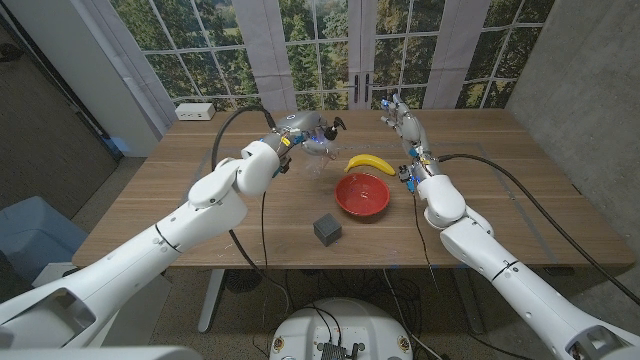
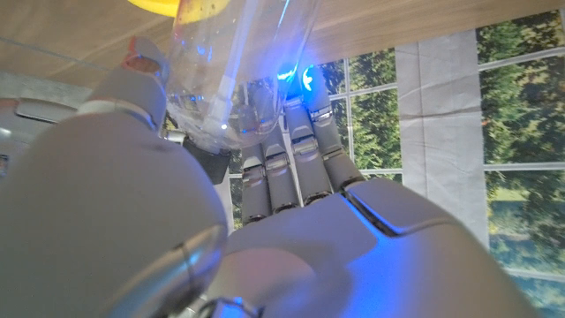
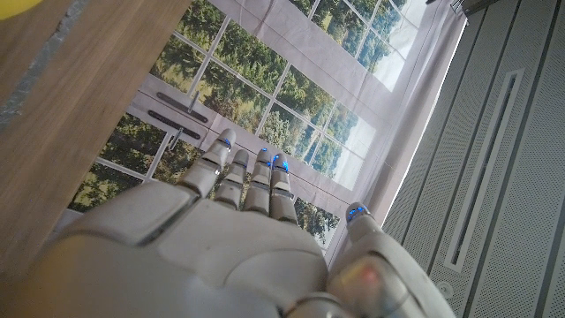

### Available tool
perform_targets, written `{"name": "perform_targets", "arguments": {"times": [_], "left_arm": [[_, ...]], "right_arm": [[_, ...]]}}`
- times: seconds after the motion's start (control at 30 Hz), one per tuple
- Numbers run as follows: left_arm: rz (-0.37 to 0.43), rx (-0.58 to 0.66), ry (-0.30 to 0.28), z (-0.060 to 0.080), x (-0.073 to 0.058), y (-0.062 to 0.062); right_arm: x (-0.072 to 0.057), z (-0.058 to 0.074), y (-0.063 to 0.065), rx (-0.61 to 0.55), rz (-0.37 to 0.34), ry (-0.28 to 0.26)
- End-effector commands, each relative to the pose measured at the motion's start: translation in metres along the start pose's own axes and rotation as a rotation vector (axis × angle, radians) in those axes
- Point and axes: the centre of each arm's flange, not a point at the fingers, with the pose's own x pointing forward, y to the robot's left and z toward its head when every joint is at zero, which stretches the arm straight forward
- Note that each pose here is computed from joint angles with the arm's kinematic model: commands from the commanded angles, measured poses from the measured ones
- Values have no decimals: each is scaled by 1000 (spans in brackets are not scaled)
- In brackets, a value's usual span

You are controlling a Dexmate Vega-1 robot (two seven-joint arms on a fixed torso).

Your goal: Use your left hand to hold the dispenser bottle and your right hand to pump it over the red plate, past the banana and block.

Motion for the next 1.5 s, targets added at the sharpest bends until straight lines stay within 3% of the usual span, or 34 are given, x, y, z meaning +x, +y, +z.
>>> {"name": "perform_targets", "arguments": {"times": [0.03, 0.17, 0.33, 0.6, 0.8, 0.93, 1.2, 1.5], "left_arm": [[166, -83, 64, -19, -7, -6], [222, -139, 84, -25, -10, -7], [209, -187, 128, -33, -11, -8], [252, -192, 201, -45, -16, -13], [306, -328, 198, -60, -20, -17], [345, -395, 229, -71, -22, -20], [309, -410, 295, -85, -19, -27], [277, -387, 325, -92, -14, -32]], "right_arm": [[7, -10, -17, 42, 8, 19], [7, -14, -24, 79, 5, 34], [7, -20, -34, 121, 1, 54], [6, -27, -47, 124, -20, 73], [6, -32, -54, 216, -1, 90], [6, -38, -58, 279, 6, 108], [4, -47, -65, 367, -3, 129], [0, -47, -66, 355, -28, 127]]}}
